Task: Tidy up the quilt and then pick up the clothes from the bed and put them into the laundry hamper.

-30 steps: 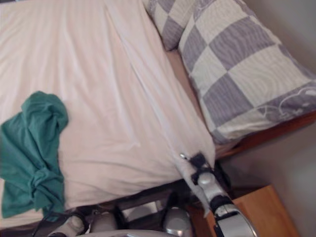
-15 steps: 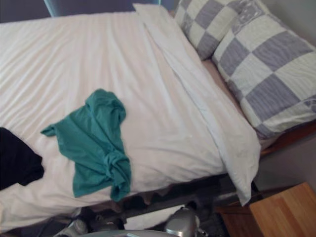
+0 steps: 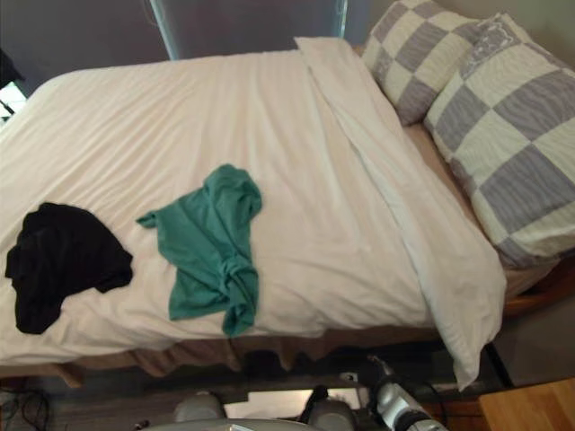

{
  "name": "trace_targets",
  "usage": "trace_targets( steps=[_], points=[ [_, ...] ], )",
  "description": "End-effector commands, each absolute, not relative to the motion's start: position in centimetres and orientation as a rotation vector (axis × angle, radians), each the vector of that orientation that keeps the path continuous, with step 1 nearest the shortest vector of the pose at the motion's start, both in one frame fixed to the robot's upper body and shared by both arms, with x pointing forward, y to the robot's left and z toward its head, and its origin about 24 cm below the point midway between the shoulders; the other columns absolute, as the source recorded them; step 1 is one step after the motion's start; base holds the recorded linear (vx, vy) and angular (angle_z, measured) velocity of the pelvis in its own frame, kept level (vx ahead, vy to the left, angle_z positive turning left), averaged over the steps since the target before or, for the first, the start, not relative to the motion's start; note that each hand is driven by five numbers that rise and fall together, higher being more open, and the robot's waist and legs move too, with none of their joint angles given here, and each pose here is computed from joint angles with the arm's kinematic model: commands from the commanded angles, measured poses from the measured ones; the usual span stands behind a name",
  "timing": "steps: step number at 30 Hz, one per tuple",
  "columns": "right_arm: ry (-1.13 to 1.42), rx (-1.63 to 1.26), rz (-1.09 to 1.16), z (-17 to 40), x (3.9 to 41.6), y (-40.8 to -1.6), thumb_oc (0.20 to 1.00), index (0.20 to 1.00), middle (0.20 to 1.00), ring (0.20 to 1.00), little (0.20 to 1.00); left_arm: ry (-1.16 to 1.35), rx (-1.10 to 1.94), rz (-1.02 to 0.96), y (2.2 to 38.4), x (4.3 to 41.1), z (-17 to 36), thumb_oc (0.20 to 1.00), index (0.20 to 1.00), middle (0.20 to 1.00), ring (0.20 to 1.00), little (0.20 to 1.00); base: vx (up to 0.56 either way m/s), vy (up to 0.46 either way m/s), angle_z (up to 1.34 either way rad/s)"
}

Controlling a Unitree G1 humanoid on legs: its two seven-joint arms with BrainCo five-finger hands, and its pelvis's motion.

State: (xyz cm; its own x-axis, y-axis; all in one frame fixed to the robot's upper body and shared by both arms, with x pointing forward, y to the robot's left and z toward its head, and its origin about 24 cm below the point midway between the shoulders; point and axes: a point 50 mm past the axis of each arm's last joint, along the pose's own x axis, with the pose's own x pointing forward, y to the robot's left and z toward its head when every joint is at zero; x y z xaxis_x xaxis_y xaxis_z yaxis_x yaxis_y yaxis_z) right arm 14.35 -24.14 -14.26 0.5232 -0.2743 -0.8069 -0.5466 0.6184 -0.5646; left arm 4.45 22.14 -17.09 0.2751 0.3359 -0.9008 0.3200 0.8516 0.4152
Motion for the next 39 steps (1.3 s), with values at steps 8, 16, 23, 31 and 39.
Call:
trace_targets(
  steps=[8, 16, 23, 31, 39],
  points=[
    [1.111, -0.907, 0.172, -14.8, 12.7, -24.3, 1.0, 1.0, 1.0, 1.0, 1.0, 1.111, 0.722, -0.173, 20.2, 10.1, -16.4, 1.0, 1.0, 1.0, 1.0, 1.0, -0.2, 0.495, 0.58],
    [0.972, -0.925, 0.396, -15.1, 14.3, -19.0, 1.0, 1.0, 1.0, 1.0, 1.0, 1.115, 0.752, -0.168, 21.4, 9.8, -16.2, 1.0, 1.0, 1.0, 1.0, 1.0, -0.1, 0.354, 0.05],
    [0.78, -0.972, 0.539, -13.9, 17.3, -15.6, 1.0, 1.0, 1.0, 1.0, 1.0, 1.077, 0.817, -0.233, 20.9, 10.9, -16.0, 1.0, 1.0, 1.0, 1.0, 1.0, -0.02, 0.074, -0.07],
    [0.908, -0.95, 0.371, -14.2, 16.4, -19.4, 1.0, 1.0, 1.0, 1.0, 1.0, 1.101, 0.781, -0.202, 21.2, 10.2, -16.2, 1.0, 1.0, 1.0, 1.0, 1.0, 0.1, -0.144, -0.04],
    [0.886, -1.0, 0.355, -13.7, 17.2, -20.4, 1.0, 1.0, 1.0, 1.0, 1.0, 1.03, 0.784, -0.201, 20.4, 12.1, -15.7, 1.0, 1.0, 1.0, 1.0, 1.0, 0.08, 0.133, -0.78]
  ],
)
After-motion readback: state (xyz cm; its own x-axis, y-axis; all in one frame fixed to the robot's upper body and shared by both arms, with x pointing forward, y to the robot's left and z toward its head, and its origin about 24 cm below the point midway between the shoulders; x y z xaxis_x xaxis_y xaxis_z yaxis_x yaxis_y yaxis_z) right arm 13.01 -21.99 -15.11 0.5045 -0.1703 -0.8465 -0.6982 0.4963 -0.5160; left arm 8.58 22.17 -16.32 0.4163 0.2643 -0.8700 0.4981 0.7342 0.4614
